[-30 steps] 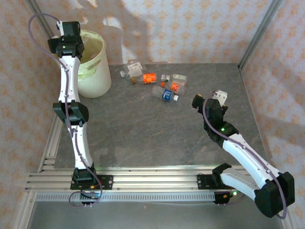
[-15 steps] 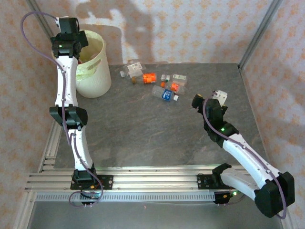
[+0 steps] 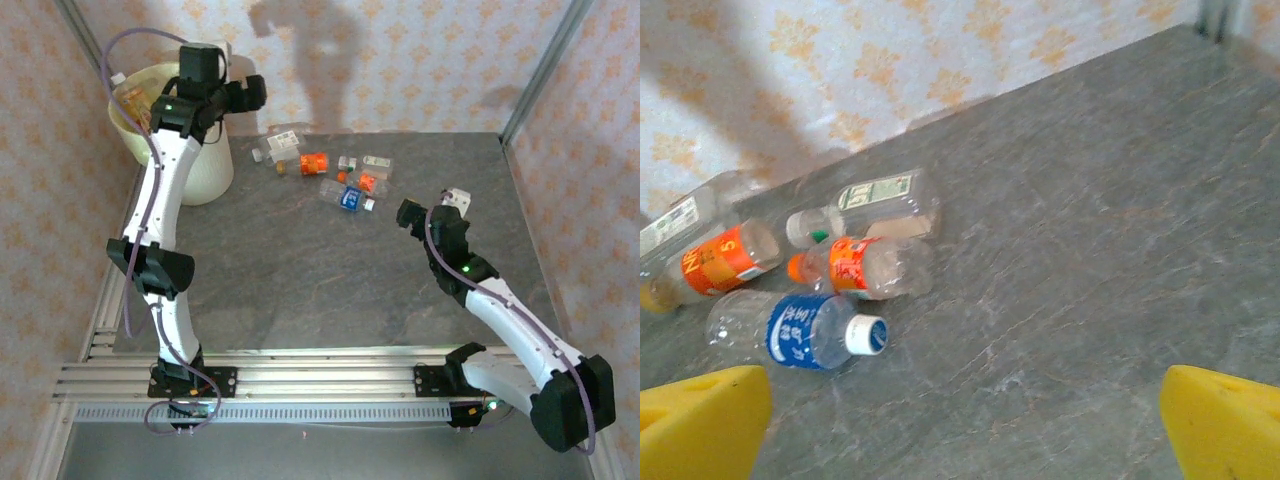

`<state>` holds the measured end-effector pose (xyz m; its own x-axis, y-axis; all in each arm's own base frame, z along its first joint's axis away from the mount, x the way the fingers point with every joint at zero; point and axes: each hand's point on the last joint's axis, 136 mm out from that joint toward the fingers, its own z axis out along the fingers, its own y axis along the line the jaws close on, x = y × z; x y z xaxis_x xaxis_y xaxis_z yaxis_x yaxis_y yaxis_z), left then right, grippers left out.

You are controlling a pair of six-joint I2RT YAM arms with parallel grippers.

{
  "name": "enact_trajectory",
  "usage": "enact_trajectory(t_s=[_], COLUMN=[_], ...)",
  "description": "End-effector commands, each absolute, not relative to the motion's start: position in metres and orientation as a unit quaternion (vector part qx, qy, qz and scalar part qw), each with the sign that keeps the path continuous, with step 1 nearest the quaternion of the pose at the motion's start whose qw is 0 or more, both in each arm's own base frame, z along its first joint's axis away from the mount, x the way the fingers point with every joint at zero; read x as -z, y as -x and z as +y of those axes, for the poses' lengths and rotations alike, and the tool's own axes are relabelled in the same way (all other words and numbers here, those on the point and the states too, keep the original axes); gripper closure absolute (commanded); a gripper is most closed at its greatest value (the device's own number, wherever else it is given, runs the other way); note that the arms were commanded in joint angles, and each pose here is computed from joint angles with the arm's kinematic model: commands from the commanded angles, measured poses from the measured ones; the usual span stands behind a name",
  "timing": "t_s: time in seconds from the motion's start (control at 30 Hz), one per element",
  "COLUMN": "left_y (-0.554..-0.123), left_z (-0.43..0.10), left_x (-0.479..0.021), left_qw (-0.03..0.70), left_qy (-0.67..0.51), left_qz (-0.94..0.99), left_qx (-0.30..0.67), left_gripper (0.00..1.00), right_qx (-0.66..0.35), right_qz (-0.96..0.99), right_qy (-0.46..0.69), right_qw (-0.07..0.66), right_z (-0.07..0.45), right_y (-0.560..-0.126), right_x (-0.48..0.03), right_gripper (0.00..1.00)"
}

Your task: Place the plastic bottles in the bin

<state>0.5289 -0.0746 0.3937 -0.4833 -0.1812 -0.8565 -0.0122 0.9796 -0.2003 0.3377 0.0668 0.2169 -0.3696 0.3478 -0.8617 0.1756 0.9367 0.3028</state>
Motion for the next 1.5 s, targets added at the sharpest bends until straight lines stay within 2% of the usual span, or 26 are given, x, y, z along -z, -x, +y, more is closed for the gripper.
enact_trajectory(t_s=[0.0, 0.27, 0.57, 0.77, 0.8, 1.13, 1.3, 1.47], left_y=[-0.527, -0.511, -0.48, -0.481, -0.483, -0.498, -0.514, -0.521], left_z=[-0.098, -0.15, -0.166, -0.217, -0.224, -0.265, -0.28, -0.27], left_x=[-0.39, -0.31, -0.259, -0.203, -0.181, -0.122, -0.107, -0.098], left_qw=[0.501, 0.416, 0.398, 0.31, 0.289, 0.215, 0.207, 0.225], left_qy=[0.075, 0.177, 0.332, 0.384, 0.388, 0.447, 0.464, 0.465], left_qz=[0.854, 0.881, 0.847, 0.84, 0.846, 0.831, 0.815, 0.823], left_qx=[0.119, 0.141, 0.119, 0.227, 0.222, 0.253, 0.278, 0.237], left_gripper=[0.0, 0.0, 0.0, 0.0, 0.0, 0.0, 0.0, 0.01], right_qx=[-0.138, -0.148, -0.135, -0.117, -0.115, -0.093, -0.083, -0.075], right_qz=[0.834, 0.835, 0.834, 0.838, 0.838, 0.845, 0.843, 0.843], right_qy=[-0.13, -0.152, -0.186, -0.191, -0.192, -0.187, -0.189, -0.19], right_qw=[0.519, 0.508, 0.502, 0.498, 0.498, 0.493, 0.497, 0.498], right_z=[0.084, 0.071, 0.058, 0.05, 0.049, 0.038, 0.032, 0.028], right_y=[-0.345, -0.352, -0.348, -0.338, -0.336, -0.313, -0.304, -0.298], right_x=[-0.216, -0.214, -0.208, -0.209, -0.21, -0.21, -0.212, -0.211], right_gripper=[0.01, 0.01, 0.01, 0.01, 0.01, 0.01, 0.01, 0.0])
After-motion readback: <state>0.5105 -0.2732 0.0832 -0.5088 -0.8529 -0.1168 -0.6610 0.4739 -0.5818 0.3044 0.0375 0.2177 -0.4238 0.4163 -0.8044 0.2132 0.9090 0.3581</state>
